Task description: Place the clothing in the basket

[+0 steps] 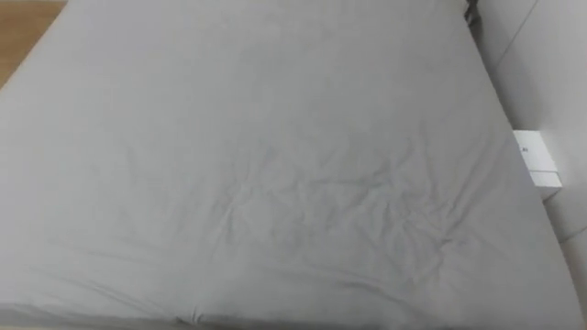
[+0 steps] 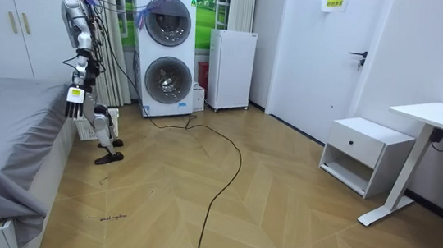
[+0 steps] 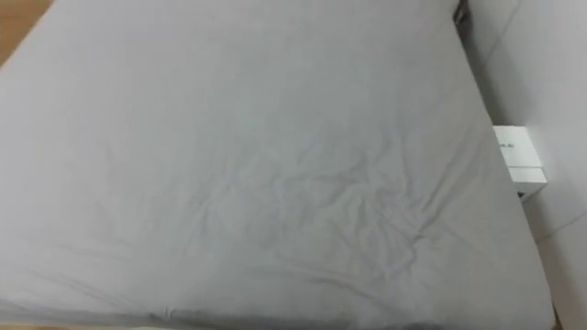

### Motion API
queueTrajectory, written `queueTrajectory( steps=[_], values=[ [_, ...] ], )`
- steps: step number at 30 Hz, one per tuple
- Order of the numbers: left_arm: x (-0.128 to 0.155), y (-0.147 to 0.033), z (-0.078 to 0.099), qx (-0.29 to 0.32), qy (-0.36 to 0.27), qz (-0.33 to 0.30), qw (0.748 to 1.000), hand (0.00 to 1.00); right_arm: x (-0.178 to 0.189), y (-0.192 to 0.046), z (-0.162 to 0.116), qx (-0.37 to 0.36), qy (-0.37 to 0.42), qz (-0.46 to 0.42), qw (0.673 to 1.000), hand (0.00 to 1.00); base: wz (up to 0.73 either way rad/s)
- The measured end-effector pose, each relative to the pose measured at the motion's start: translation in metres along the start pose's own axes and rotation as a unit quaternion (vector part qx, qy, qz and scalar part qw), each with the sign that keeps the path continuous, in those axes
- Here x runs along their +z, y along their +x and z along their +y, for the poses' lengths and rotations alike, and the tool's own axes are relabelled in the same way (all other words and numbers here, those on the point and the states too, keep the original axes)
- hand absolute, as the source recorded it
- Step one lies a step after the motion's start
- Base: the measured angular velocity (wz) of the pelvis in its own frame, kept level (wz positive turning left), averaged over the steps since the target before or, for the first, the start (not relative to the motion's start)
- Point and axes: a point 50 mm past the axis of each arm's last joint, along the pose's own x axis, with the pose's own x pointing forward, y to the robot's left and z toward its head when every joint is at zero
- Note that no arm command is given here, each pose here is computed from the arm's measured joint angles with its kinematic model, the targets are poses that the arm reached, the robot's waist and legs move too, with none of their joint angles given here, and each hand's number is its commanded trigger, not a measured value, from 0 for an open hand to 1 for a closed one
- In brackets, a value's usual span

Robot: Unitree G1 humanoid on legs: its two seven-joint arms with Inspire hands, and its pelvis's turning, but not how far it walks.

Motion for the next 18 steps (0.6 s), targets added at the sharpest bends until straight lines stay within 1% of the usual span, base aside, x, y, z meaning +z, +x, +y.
queueTrajectory(
  steps=[4,13,18],
  values=[
    [0.0015,0.0013,-0.0013,0.004,0.001,0.003,1.000,0.00,-0.0094,-0.0016,0.0044,0.010,-0.036,0.013,0.999,0.00,0.00],
    [0.0081,0.0023,-0.0040,0.009,0.016,-0.009,1.000,0.00,-0.0082,-0.0014,0.0055,0.012,-0.035,0.012,0.999,0.00,0.00],
    [0.0068,0.0019,-0.0044,0.011,0.021,-0.008,1.000,0.00,-0.0090,-0.0015,0.0048,0.011,-0.033,0.012,0.999,0.00,-0.02]
  ],
)
